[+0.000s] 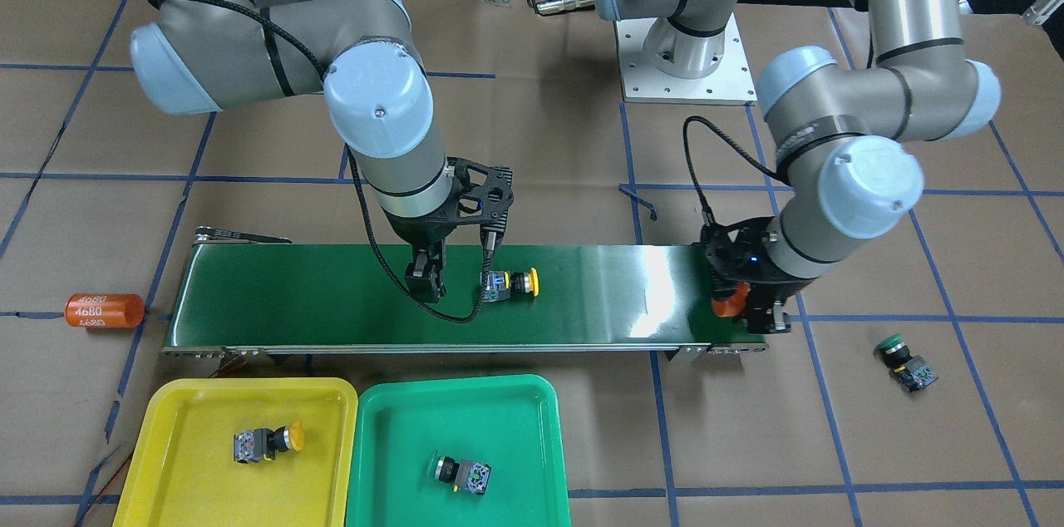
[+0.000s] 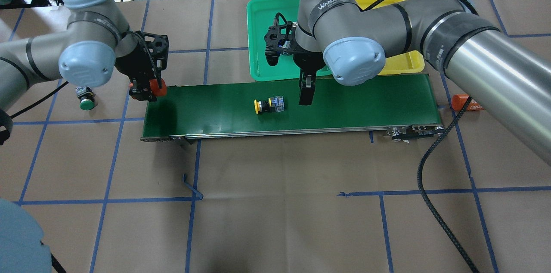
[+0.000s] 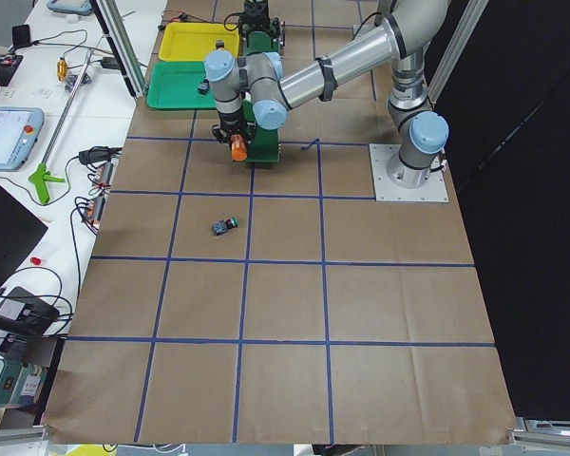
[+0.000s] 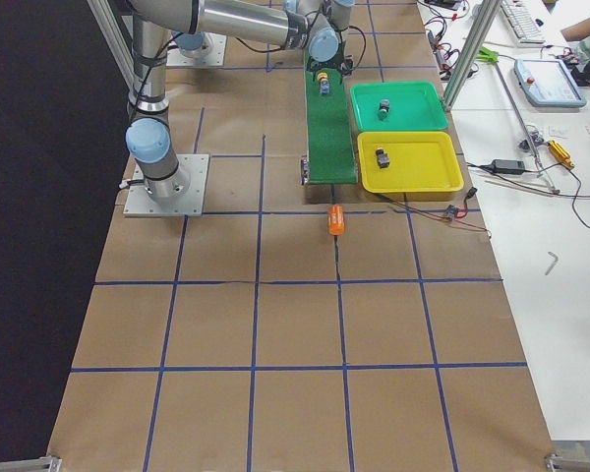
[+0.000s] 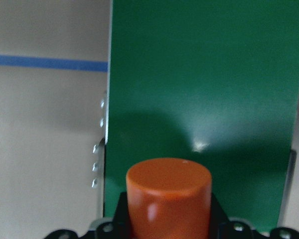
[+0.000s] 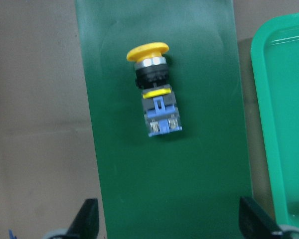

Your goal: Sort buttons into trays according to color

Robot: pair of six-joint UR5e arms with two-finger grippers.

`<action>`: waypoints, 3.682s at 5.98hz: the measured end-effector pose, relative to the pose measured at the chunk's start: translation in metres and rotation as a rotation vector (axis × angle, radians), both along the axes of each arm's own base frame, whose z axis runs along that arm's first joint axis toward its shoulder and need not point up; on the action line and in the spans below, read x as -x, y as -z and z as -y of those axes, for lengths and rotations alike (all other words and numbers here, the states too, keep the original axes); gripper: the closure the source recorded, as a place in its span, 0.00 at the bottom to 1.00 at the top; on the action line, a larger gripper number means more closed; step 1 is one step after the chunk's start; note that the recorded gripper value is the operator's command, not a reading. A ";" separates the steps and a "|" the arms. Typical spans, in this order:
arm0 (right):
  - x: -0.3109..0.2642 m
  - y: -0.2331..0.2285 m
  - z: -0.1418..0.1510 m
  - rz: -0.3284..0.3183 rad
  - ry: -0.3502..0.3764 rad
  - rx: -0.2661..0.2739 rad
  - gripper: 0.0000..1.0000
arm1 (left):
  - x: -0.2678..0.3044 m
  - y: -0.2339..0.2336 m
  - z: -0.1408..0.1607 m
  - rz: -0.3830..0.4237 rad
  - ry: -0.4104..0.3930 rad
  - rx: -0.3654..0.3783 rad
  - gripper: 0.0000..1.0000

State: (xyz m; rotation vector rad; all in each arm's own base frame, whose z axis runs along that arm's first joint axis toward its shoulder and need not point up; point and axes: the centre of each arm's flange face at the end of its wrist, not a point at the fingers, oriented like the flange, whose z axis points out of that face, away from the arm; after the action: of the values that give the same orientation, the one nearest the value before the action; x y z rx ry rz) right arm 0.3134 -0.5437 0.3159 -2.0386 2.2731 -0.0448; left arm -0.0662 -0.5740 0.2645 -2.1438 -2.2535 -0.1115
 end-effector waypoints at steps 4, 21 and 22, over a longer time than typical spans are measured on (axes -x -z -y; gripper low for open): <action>-0.012 0.051 -0.008 0.007 -0.077 0.036 0.00 | 0.023 0.016 -0.024 0.003 0.033 -0.009 0.01; 0.203 0.106 0.214 -0.176 -0.266 0.287 0.00 | -0.273 0.081 0.065 0.077 0.536 -0.050 1.00; 0.205 0.100 0.214 -0.180 -0.257 0.292 0.00 | -0.266 0.070 0.066 0.084 0.518 -0.047 1.00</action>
State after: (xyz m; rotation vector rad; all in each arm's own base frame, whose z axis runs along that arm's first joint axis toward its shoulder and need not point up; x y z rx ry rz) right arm 0.1086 -0.7580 0.2162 -2.5662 2.1896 -0.1939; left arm 0.1995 -0.6399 0.1944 -2.6811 -1.6512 -0.2654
